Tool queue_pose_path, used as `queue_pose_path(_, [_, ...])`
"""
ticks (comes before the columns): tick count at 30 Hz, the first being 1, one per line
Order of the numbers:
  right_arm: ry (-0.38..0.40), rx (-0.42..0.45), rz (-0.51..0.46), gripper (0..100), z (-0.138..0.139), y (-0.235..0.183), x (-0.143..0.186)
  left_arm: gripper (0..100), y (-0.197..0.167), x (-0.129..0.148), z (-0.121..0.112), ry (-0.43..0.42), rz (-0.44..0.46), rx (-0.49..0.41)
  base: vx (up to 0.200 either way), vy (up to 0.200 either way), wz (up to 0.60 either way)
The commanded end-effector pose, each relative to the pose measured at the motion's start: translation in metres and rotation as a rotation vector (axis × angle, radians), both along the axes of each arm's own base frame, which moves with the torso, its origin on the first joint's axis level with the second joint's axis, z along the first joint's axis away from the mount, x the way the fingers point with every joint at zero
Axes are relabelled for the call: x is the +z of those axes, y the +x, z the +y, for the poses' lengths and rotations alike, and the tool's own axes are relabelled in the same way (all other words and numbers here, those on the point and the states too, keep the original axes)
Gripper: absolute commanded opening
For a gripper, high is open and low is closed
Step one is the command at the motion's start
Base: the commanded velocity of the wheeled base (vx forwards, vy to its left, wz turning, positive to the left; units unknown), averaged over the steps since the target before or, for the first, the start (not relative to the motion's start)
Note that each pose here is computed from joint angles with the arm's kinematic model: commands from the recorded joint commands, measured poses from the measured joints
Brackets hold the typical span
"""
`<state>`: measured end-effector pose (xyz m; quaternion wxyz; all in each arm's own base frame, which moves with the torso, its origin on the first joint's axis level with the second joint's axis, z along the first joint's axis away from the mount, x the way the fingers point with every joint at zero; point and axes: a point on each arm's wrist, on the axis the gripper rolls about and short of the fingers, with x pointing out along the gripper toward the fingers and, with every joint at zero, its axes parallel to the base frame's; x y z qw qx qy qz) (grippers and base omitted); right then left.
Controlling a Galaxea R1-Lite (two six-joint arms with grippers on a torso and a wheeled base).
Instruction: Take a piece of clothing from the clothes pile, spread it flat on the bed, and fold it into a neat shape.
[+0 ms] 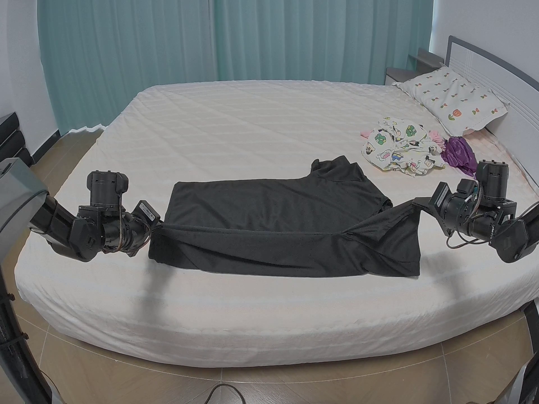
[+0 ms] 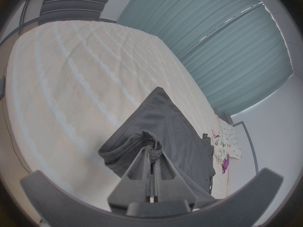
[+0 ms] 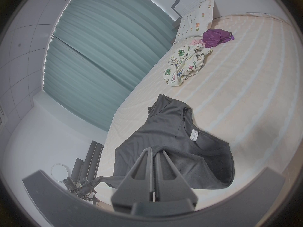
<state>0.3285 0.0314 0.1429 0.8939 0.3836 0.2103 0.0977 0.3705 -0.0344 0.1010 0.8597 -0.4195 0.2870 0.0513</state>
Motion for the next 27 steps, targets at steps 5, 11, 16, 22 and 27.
queue_pose_path(5, [0.003,-0.006,-0.026,0,0.0,0.028,-0.002,0,0.015,-0.017,-0.001,-0.031,0.03,0.026,0.0,0.0,0.0])
queue_pose_path(11, [0.006,0.0,-0.073,0,0.003,0.023,0.015,0,0.007,-0.015,0.003,-0.029,0.042,0.036,0.0,0.0,0.0])
queue_pose_path(16, [0.008,0.008,-0.107,0,0.003,0.006,0.031,0,-0.014,-0.001,0.011,-0.032,0.048,0.046,0.0,0.0,0.0])
queue_pose_path(22, [0.008,0.008,-0.103,0,0.002,-0.012,0.033,0,-0.042,0.017,0.015,-0.036,0.034,0.048,0.0,0.0,0.0])
queue_pose_path(27, [0.008,0.006,-0.104,0,0.0,-0.022,0.035,0,-0.064,0.018,0.014,-0.048,0.054,0.023,0.0,0.0,0.0])
